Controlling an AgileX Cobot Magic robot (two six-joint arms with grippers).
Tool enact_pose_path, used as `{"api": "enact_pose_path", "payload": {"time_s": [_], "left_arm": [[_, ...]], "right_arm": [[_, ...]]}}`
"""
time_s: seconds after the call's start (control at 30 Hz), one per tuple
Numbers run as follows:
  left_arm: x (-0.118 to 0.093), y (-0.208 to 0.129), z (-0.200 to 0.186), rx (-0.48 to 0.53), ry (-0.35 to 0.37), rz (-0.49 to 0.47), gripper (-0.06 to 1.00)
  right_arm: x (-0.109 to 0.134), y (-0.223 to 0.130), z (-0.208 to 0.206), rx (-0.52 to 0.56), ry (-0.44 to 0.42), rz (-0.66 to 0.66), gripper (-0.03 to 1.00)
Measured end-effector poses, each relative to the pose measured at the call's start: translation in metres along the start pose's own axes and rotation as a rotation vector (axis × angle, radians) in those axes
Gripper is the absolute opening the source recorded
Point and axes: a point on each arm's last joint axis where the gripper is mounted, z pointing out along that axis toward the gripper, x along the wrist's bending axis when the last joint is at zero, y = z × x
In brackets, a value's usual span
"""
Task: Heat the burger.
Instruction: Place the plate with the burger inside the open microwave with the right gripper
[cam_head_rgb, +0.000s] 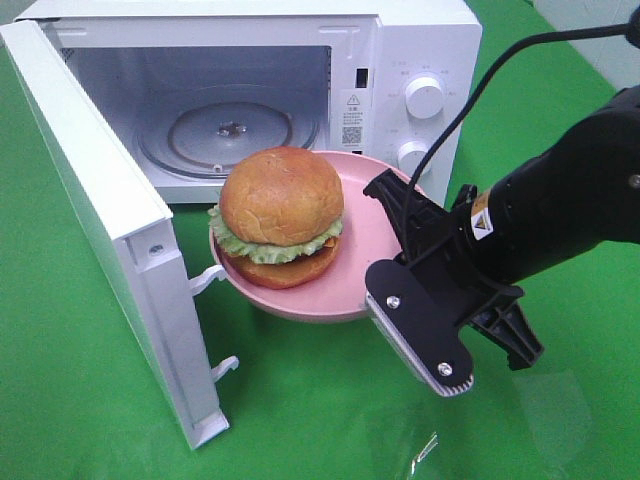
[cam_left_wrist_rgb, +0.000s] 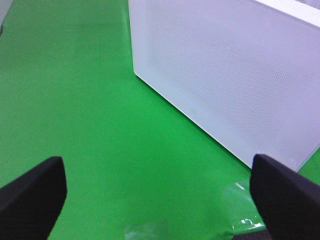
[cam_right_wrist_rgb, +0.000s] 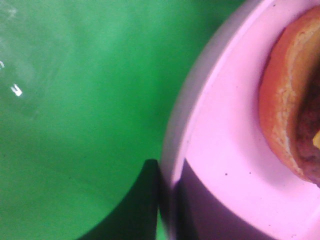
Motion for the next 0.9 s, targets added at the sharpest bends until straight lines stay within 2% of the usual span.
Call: {"api": "enact_pose_path", "payload": {"time_s": [0.17,0.3,0.6,0.9], "left_arm": [[0.000,0.000,0.000,0.000,0.000,0.000,0.91],[0.000,0.000,0.000,0.000,0.000,0.000,0.91],[0.000,0.000,0.000,0.000,0.000,0.000,0.91],[0.000,0.000,0.000,0.000,0.000,0.000,0.91]], "right_arm": [[-0.010,0.005,0.006,-0.009,-0.006,-0.013,0.05],[-0.030,0.014,0.016,-0.027,-0.022,-0.037,0.05],[-0.048,0.014,0.031,-0.032,-0.031,-0.020,0.05],[-0.064,0.014,0.048,-0.033,0.005,-0.021,0.05]]}}
